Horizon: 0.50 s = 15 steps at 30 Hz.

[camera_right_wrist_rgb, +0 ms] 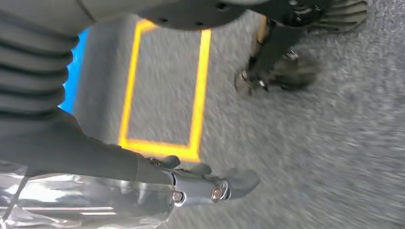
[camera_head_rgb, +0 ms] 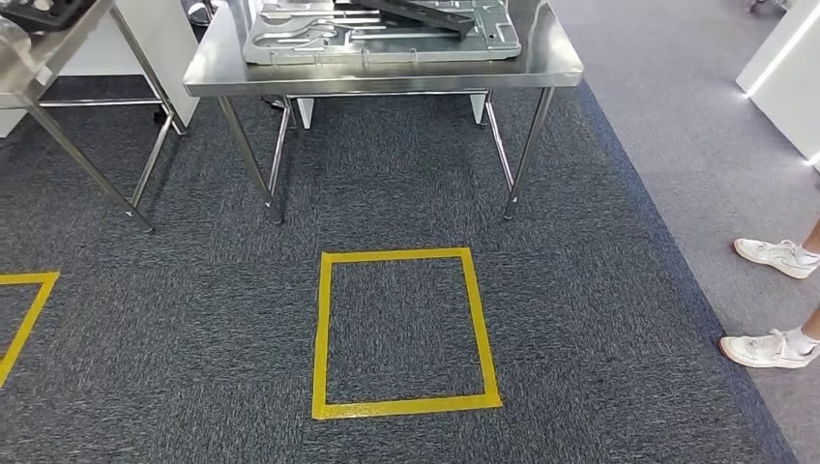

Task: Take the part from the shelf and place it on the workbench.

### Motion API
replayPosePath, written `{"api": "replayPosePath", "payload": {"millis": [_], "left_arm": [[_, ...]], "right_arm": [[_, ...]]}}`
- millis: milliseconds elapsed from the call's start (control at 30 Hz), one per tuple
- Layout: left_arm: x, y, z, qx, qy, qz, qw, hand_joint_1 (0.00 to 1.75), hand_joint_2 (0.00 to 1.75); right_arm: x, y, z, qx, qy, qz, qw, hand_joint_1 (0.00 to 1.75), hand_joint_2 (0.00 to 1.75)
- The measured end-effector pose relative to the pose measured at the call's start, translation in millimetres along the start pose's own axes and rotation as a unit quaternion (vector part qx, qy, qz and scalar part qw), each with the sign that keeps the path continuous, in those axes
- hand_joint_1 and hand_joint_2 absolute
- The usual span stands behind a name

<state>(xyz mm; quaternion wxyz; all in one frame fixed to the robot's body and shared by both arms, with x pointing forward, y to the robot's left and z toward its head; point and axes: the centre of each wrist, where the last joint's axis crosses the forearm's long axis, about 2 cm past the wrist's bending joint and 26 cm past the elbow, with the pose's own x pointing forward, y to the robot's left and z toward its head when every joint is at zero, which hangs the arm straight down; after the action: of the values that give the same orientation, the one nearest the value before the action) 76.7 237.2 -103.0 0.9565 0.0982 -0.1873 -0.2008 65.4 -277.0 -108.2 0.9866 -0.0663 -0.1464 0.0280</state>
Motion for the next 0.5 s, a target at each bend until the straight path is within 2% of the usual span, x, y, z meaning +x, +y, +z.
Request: {"api": "replayPosePath", "payload": {"millis": [167, 500], "left_arm": [[-1, -1, 1, 0.001, 0.010, -0.008, 1.000, 0.00, 0.00], [-9, 0, 1, 0.006, 0.020, -0.010, 1.000, 0.00, 0.00]], "right_arm": [[17, -11, -4, 0.006, -0.008, 0.070, 0.997, 0.00, 0.00], [25, -20, -6, 0.002, -0.015, 0.100, 0.995, 0.00, 0.00]]}}
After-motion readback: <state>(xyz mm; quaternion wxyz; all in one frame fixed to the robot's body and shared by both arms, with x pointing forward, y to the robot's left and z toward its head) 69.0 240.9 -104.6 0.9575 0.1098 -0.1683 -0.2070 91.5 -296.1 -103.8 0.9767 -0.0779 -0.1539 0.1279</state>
